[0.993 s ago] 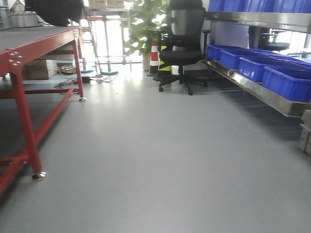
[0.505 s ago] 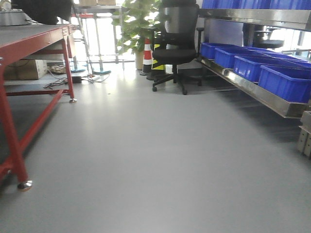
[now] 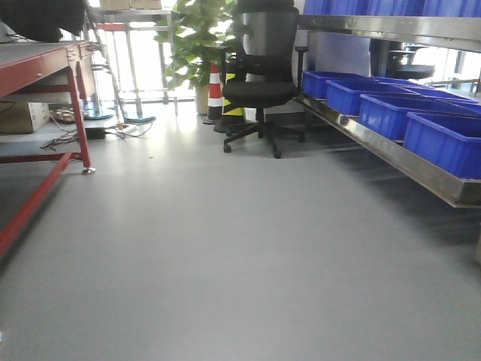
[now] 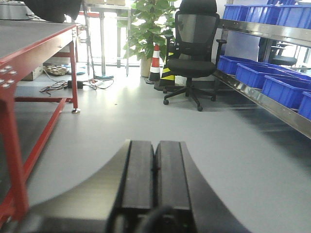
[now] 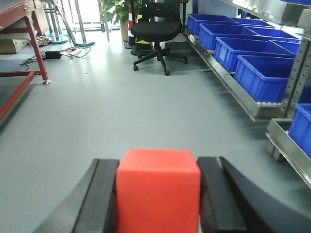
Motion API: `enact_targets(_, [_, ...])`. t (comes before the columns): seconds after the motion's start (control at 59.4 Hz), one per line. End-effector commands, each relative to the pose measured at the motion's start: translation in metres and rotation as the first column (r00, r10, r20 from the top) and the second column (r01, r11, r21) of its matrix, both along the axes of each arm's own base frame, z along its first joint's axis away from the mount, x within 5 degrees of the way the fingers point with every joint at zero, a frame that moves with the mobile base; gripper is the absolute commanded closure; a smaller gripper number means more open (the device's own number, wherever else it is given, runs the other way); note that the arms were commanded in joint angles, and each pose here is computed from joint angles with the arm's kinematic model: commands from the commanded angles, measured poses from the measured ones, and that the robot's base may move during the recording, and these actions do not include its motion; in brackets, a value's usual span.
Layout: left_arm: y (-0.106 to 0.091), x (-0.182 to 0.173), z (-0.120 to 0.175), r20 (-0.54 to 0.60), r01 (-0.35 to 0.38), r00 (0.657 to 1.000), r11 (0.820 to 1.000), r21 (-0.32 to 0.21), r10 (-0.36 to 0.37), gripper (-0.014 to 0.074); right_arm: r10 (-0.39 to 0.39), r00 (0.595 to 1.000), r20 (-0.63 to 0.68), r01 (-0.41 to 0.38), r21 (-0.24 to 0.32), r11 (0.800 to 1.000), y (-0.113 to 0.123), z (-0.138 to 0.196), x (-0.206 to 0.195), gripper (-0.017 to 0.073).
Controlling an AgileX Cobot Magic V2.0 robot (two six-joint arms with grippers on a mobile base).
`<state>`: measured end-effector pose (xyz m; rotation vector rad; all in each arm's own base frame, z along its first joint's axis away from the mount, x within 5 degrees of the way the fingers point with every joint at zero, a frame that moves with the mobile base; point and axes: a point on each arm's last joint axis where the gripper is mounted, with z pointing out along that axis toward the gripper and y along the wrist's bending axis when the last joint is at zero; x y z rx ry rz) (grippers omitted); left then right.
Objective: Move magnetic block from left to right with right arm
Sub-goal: 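Drive the base away from the first table carrying the cube, then drive the base across the floor to the second dark table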
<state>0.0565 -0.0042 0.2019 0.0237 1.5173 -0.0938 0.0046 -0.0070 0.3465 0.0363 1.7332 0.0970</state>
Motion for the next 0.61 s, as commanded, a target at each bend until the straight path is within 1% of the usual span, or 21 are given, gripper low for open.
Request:
enact_targets(0.0, [0.0003,-0.0013,0.0053,0.091,-0.002,0.996,1.000,-0.011,0.003,0.0710,0.002,0.995,0.096,-0.001,-0.006,1.000,0.0003,0.0152,0.0006,0.0403])
enact_targets(0.589, [0.0003,-0.0013,0.0053,0.091,-0.002,0.996,1.000,-0.011,0.003,0.0710,0.002,0.995,0.096,-0.001,-0.006,1.000,0.0003,0.0152,0.0006,0.0403])
